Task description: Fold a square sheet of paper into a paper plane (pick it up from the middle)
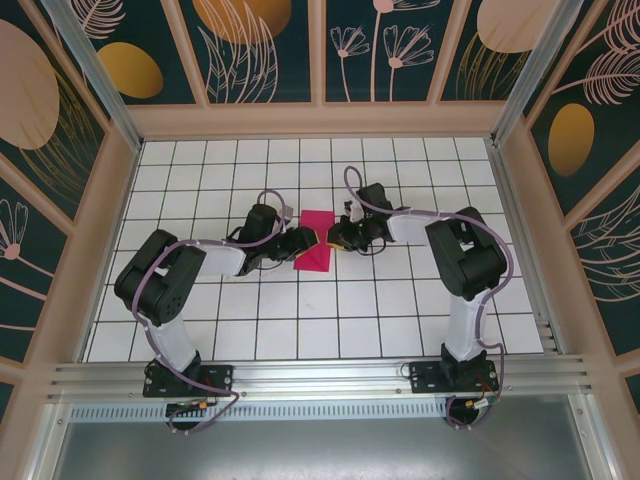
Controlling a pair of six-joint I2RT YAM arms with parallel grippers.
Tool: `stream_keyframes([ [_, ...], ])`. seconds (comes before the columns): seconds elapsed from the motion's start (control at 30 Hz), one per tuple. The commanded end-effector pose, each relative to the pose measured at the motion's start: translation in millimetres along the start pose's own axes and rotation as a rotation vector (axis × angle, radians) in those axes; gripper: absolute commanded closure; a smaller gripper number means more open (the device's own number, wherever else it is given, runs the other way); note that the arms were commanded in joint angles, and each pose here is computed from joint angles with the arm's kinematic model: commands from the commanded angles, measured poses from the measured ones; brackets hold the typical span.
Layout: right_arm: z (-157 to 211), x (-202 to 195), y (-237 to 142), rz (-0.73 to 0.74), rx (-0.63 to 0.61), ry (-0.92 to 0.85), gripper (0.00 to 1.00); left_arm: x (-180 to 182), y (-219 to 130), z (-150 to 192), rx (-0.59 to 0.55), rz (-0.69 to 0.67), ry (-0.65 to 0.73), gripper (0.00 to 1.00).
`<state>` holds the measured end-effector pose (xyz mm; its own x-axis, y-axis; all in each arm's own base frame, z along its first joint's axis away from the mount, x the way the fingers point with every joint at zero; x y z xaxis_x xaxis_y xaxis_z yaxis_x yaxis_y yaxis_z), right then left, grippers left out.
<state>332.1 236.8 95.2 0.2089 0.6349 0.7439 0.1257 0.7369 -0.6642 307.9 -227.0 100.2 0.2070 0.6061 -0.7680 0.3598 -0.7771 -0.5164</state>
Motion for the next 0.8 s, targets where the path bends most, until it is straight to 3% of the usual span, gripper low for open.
stream_keyframes([
  [0.0, 5, 22, -19, -0.075, -0.017, -0.063, 0.82, 0, 5, -8, -0.036, 0.005, -0.004, 0.58],
  [0.37, 17, 23, -18, -0.126, 0.026, -0.133, 0.70, 4, 7, -9, -0.032, -0.025, -0.012, 0.75],
  [0.77, 13, 22, -3, -0.126, 0.064, -0.137, 0.73, 4, 8, -8, -0.029, -0.024, -0.015, 0.79],
])
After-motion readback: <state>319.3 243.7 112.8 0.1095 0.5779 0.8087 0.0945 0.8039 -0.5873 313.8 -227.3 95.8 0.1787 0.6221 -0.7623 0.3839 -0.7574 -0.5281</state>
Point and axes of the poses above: each hand's point on the last joint's axis, 136 mm out from that joint toward the fingers, its own y axis out along the fingers, its own x axis along the line the jaws close on, z = x × y, the point moved 8 cm from there along -y, back along the fingers, and after that the axes turned 13 degrees about y, right-handed, at the moved point
